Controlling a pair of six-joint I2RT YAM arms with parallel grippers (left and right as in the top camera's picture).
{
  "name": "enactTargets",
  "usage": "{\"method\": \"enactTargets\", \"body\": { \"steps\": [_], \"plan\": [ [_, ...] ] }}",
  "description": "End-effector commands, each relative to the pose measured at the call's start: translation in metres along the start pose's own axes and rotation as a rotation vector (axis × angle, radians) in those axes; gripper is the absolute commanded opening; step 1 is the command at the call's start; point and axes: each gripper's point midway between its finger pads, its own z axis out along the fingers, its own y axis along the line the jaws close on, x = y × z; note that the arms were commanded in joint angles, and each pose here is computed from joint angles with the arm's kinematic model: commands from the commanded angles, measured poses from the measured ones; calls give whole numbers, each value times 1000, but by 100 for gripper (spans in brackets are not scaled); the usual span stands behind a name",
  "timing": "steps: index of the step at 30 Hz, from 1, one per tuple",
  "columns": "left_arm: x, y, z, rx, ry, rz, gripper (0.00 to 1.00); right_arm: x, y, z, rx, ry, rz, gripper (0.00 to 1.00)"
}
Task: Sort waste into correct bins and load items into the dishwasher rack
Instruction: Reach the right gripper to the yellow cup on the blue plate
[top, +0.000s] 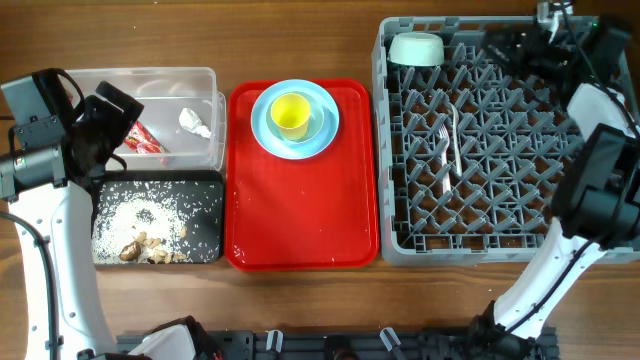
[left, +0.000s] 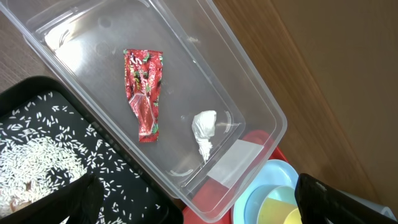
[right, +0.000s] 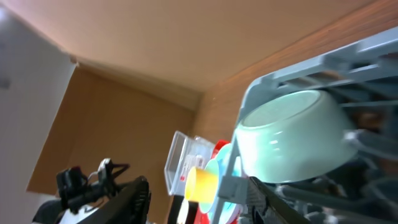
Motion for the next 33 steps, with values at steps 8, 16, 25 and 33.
{"method": "enactTargets", "body": {
  "steps": [8, 16, 25, 33],
  "plan": [
    [-4, -2, -4, 12, -12, 15, 100, -27, 36, -16, 621, -185, -315, 51],
    [-4, -2, -4, 12, -12, 15, 100, 61, 127, 83, 955, 78, -845, 54],
    [-4, -3, -4, 12, -12, 15, 100, 256, 141, 241, 647, 499, -1006, 54],
    [-4, -2, -4, 12, -12, 15, 100, 299, 79, 280, 720, 585, -1057, 55]
  ]
}}
